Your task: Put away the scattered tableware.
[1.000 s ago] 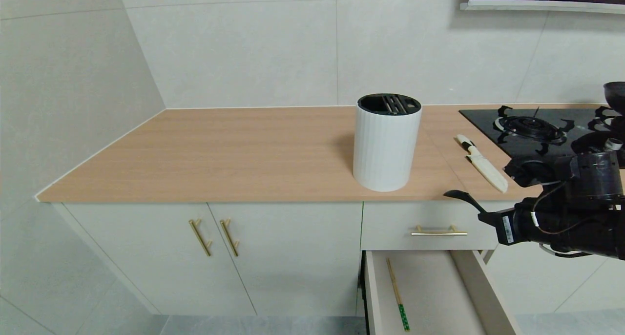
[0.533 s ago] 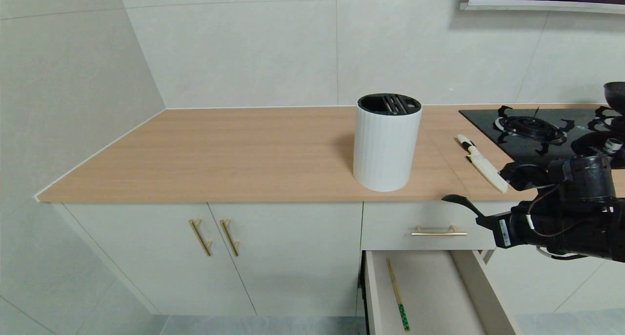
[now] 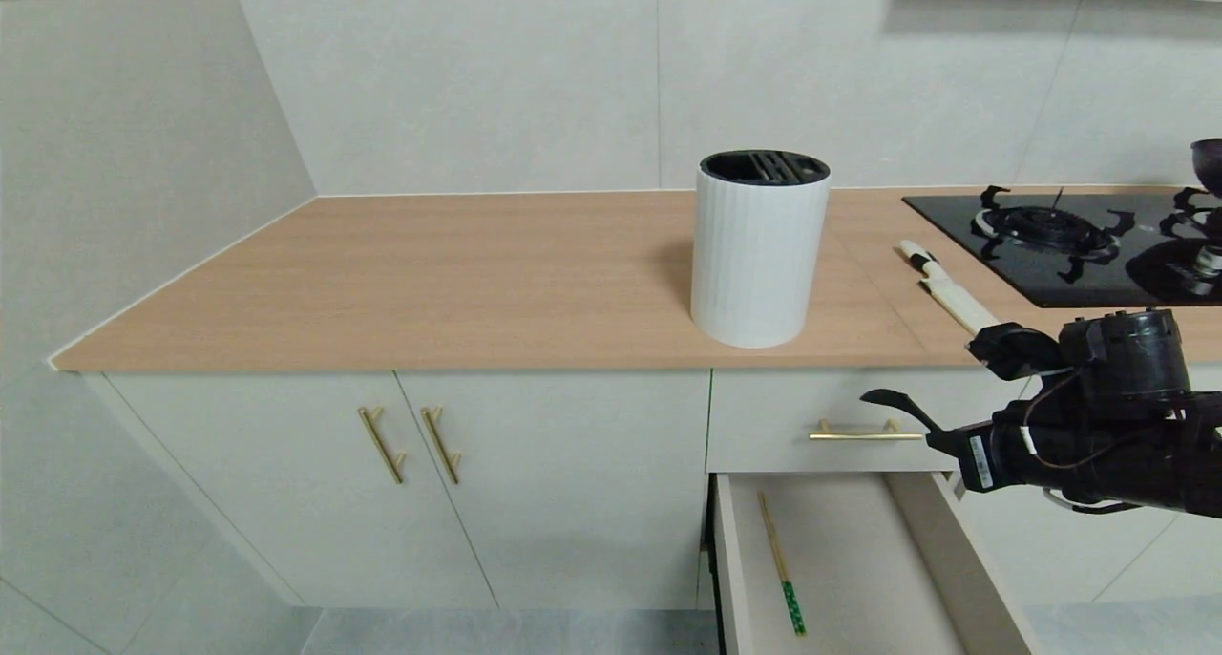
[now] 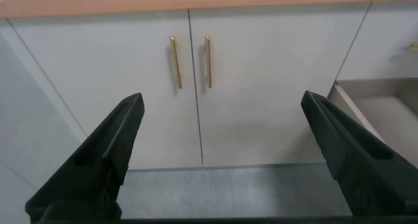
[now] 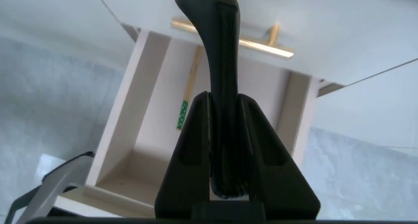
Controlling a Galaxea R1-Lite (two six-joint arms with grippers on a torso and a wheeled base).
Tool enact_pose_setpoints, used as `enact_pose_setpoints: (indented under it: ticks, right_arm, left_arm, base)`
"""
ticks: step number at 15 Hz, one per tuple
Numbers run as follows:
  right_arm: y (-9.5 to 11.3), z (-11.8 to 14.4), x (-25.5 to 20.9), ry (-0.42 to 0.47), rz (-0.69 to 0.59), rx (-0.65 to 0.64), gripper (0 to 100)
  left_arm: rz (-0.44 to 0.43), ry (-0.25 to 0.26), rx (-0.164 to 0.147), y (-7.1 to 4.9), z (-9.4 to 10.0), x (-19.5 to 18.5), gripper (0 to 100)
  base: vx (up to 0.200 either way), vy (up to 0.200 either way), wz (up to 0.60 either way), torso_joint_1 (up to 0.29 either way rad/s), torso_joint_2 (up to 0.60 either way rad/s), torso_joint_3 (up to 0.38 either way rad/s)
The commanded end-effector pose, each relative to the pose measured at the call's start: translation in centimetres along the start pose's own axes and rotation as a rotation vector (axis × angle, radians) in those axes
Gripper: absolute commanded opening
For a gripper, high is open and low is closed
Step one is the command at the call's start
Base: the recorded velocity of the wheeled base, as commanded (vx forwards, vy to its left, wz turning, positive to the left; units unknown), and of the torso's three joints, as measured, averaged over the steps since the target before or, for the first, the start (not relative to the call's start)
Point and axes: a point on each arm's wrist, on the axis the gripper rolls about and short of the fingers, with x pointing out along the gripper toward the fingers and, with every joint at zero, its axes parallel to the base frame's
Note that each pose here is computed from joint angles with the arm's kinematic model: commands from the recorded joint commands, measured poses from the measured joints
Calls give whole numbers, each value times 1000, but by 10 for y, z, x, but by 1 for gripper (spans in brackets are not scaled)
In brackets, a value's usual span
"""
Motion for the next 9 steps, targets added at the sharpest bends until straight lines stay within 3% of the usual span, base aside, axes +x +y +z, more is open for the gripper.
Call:
enact_pose_setpoints:
  ticks: [1,4,9]
  right_arm:
    - [2,-2,3,11,5,-3,0]
    - [2,-3,5,20,6,-2,0]
    - [1,-8,12,48,7,-1,0]
  left_arm:
    - [1,-1,0,0,0,0,100]
    - [1,1,0,0,0,0,100]
    - [1,1,0,0,0,0,100]
  base:
    - [0,0,0,-222,496,271]
    - [0,0,0,-136,313,180]
    - [0,0,0,-13,32,19]
